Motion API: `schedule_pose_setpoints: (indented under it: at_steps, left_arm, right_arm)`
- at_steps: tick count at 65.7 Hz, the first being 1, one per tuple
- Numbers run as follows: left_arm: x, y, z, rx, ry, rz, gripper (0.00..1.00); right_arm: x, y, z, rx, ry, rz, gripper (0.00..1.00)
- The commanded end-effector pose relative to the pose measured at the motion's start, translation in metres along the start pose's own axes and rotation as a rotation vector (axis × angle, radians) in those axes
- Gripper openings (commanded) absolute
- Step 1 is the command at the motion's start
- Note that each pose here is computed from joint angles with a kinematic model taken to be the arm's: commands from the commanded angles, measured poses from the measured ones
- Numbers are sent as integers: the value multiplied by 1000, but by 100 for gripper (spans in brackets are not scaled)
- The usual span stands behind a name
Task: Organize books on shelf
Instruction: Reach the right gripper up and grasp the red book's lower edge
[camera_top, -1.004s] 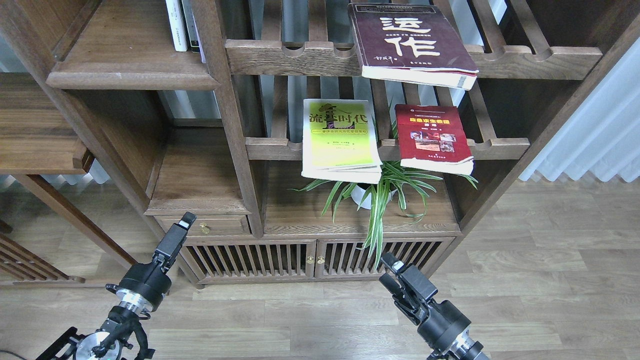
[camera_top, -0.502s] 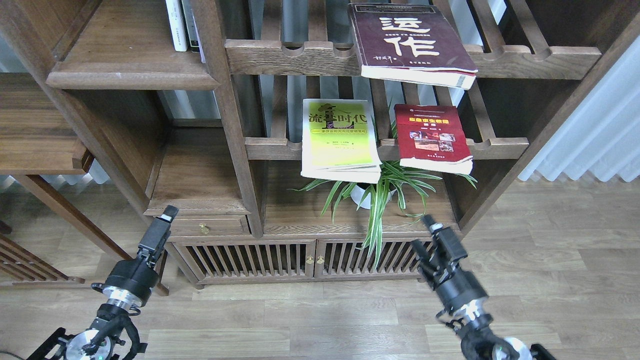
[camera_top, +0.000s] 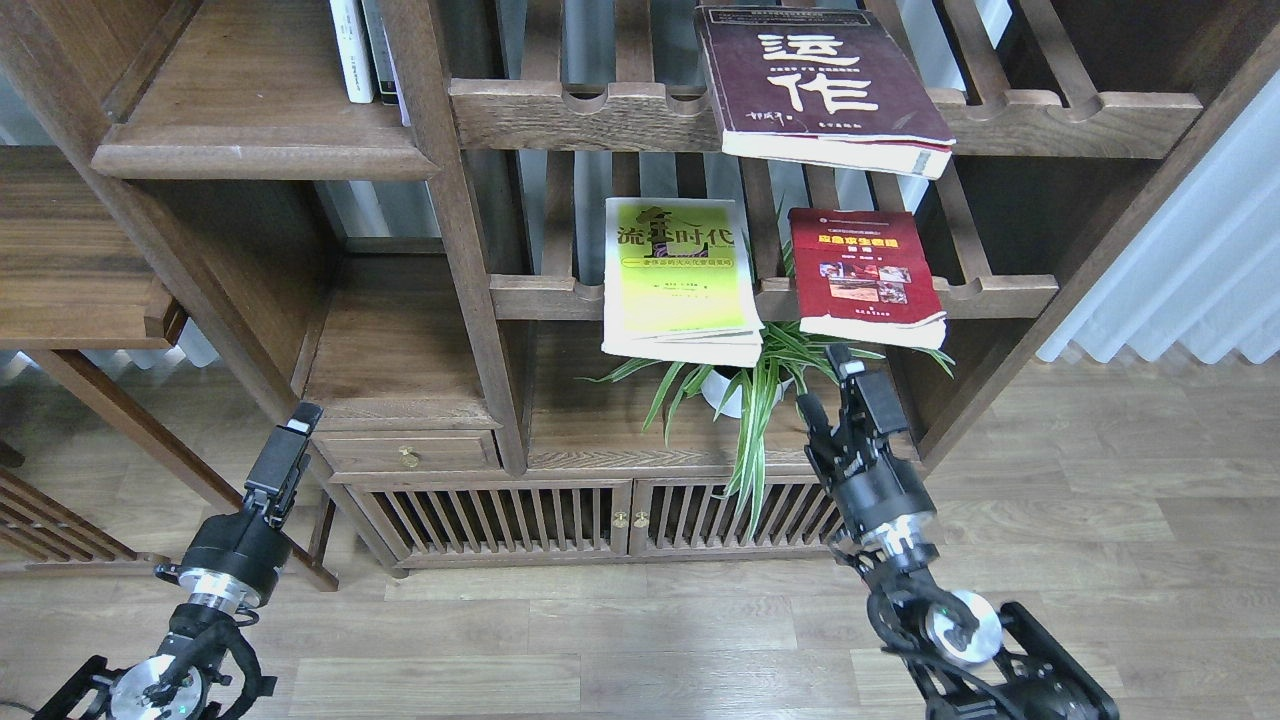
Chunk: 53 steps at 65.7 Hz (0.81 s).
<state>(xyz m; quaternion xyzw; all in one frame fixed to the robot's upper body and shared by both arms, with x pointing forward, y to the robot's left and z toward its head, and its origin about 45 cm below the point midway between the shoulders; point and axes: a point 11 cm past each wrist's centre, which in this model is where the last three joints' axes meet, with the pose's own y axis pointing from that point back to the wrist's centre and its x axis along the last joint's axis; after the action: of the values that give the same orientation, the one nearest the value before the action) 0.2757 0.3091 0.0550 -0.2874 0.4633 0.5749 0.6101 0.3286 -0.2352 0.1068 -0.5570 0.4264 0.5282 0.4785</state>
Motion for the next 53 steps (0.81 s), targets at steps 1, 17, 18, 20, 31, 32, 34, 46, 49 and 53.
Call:
schedule_pose_setpoints:
  at_steps: [1, 17, 18, 20, 31, 32, 34, 46, 49, 53]
  left_arm:
    - [-2, -1, 5, -13, 1, -7, 100]
    - [-3, -1, 12, -35, 1, -10, 100]
    - [-3, -1, 12, -35, 1, -10, 100]
    - [-3, 0, 12, -34, 1, -9, 100]
    - [3, 6, 9, -29, 6, 9, 100]
    - [3, 6, 9, -29, 6, 9, 100]
    - [4, 6, 8, -29, 6, 10, 100]
    - [3, 6, 7, -28, 8, 7, 100]
    - [2, 6, 8, -29, 8, 5, 100]
    - [2, 6, 8, -29, 6, 5, 100]
  right_arm:
    - [-9, -20, -8, 30, 18, -24, 99]
    - [14, -18, -24, 76, 47, 58, 99]
    - [15, -17, -24, 76, 47, 61, 99]
    - [17, -15, -23, 72, 46, 66, 99]
    - [38, 13, -22, 81, 39, 132, 99]
    - [38, 13, -22, 81, 39, 132, 99]
    - [38, 12, -24, 86, 40, 132, 99]
    - [32, -6, -31, 93, 58, 122, 99]
    - [34, -11, -34, 99, 67, 133, 99]
    - [35, -15, -38, 106, 75, 143, 99]
